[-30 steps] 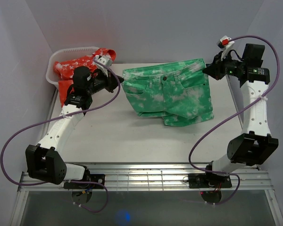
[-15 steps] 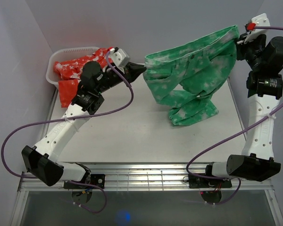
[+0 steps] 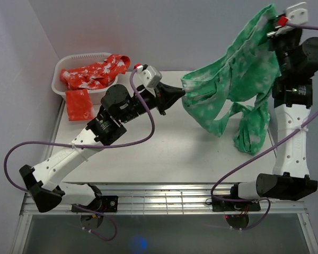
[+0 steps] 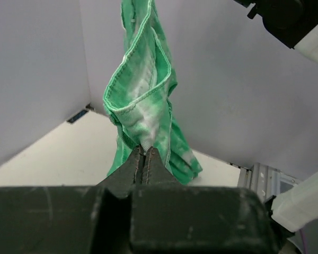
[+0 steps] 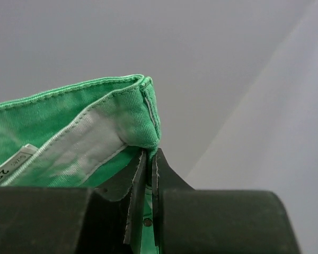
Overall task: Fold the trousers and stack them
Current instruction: Flatten the trousers out
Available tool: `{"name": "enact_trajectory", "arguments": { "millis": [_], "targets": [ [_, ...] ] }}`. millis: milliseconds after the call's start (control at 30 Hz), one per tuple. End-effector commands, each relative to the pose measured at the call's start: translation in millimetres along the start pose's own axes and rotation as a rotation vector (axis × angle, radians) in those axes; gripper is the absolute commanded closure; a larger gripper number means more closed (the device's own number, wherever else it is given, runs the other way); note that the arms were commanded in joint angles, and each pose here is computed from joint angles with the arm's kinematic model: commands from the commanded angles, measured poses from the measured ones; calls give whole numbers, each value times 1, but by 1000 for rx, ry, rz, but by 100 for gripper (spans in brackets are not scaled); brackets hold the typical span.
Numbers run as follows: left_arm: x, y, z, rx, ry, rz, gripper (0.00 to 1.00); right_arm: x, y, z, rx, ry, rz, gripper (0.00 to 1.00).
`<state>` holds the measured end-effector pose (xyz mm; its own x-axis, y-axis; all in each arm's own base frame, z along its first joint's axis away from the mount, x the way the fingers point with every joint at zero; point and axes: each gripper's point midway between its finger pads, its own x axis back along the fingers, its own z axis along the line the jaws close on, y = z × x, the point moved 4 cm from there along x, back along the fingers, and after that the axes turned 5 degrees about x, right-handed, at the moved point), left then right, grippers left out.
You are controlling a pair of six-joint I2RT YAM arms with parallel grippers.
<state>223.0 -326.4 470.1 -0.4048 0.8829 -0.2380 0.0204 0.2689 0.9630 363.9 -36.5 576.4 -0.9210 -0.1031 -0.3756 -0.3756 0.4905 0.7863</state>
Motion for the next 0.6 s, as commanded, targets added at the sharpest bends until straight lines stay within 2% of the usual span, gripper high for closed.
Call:
{"name": "enact_trajectory", "arguments": {
  "millis": [0, 33, 67, 100, 133, 167, 200, 233, 300, 333, 367, 400, 433, 467, 500, 567],
  "targets": [
    [53, -2, -6, 138, 94, 35, 100, -27, 8, 96, -43, 254, -119, 92],
    [62, -12, -7, 146, 100, 55, 100, -31, 0, 124, -53, 314, -109, 92],
    [73, -40, -2, 166, 134, 112, 100, -31, -15, 158, -50, 387, -84, 92],
    [91, -40, 0, 167, 188, 116, 100, -27, -7, 203, -66, 472, -103, 92],
    [101, -45, 2, 167, 214, 132, 100, -28, -18, 236, -64, 531, -84, 92],
    [112, -57, 6, 168, 240, 160, 99, -21, -32, 270, -53, 594, -62, 92],
    [126, -65, 12, 176, 277, 208, 92, -10, -21, 310, -63, 670, -94, 92],
    [139, -59, 12, 160, 287, 205, 72, -5, -34, 346, -57, 736, -72, 92],
    [156, -59, 20, 137, 352, 236, 47, 14, -27, 404, -62, 843, -88, 92],
    [167, -51, 28, 93, 424, 220, 28, 18, -43, 438, -57, 898, -46, 89],
    [173, -48, 34, 65, 478, 217, 23, 21, -42, 455, -54, 918, -34, 82],
    [181, -43, 38, 44, 523, 223, 20, 16, -22, 467, -75, 920, -55, 74],
    [189, -39, 45, 25, 594, 213, 18, 18, -38, 489, -72, 970, 11, 60],
    [194, -34, 46, 9, 612, 210, 16, 14, -34, 493, -86, 963, 25, 51],
    [199, -31, 48, -1, 631, 212, 16, -3, -15, 484, -114, 912, 11, 45],
    [202, -30, 52, -11, 646, 222, 15, -9, -25, 483, -83, 910, 79, 38]
  ]
}}
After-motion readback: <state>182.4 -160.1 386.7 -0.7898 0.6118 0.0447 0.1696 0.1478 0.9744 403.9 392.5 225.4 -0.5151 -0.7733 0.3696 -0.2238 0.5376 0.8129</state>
